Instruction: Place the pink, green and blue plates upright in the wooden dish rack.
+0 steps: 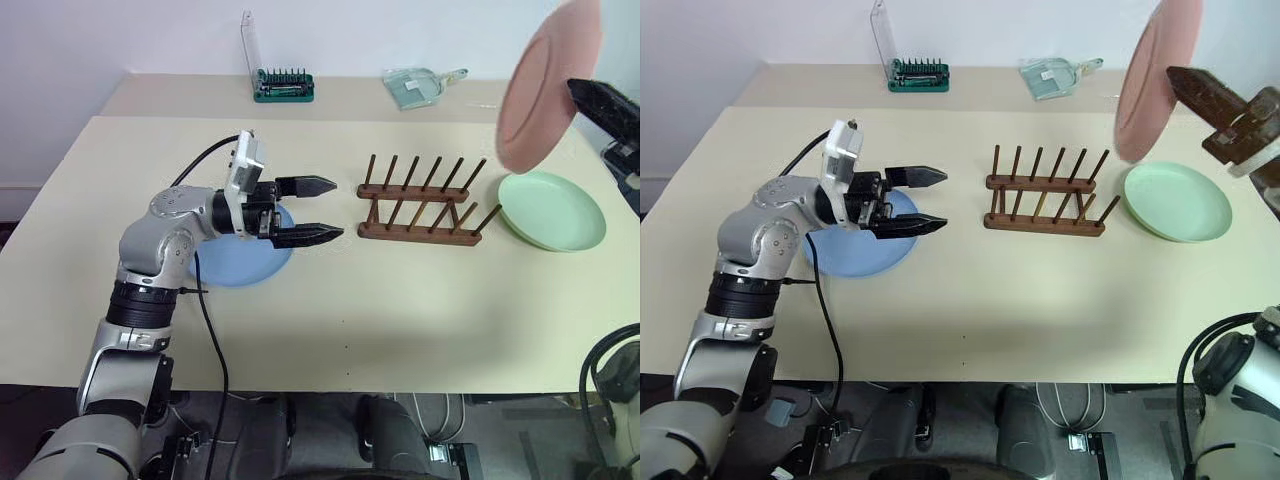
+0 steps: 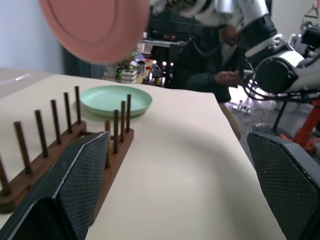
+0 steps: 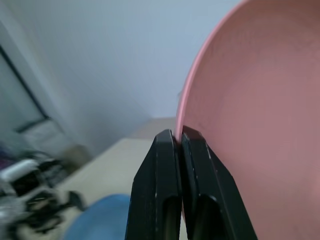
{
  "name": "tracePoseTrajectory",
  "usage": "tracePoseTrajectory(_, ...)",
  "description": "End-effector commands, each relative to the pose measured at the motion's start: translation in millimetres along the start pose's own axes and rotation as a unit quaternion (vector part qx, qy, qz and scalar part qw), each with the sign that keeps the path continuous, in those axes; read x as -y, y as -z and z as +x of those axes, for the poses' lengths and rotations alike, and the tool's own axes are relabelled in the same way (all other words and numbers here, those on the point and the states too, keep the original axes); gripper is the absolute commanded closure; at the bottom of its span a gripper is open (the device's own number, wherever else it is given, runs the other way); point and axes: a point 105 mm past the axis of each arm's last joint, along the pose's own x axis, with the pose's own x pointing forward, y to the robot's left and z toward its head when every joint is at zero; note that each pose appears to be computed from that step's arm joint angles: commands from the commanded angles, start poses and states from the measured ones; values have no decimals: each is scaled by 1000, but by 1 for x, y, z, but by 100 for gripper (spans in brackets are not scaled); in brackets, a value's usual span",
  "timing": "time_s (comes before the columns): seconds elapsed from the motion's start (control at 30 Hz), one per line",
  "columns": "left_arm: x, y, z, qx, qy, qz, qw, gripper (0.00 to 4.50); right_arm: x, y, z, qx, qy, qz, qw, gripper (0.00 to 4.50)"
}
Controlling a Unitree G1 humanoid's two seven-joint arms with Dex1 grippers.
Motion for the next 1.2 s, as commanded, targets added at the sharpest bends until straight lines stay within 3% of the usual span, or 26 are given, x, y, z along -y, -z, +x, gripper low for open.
tracePoseTrajectory(0.03, 6, -15, 0, 11, 1, 28, 1000, 0, -10, -12, 2, 0, -44, -1, 999, 446)
tracePoseTrajectory(0.43, 10, -10, -5, -1, -17, 29, 999, 0, 24, 10, -12, -61, -10, 41, 997, 446)
tracePoseTrajectory(0.7, 8, -11, -2, -5, -17, 35, 999, 0, 41, 28, -17, -71, 11, 19, 997, 446)
tracePoseTrajectory(0.8, 6, -12, -2, -5, -20, 38, 999, 0, 43, 29, -16, -63, 13, 33, 997, 363)
tracePoseTrajectory(1.03, 6, -14, 0, -2, -18, 39, 999, 0, 49, 21, -14, -51, 49, -27, 997, 22)
tracePoseTrajectory(1.13, 7, -14, 0, 0, -17, 37, 999, 0, 51, -2, -12, -8, 80, -130, 988, 10)
tracePoseTrajectory(1.2, 7, -14, 1, 2, -16, 34, 999, 0, 51, -36, -16, 79, 110, -171, 976, 10)
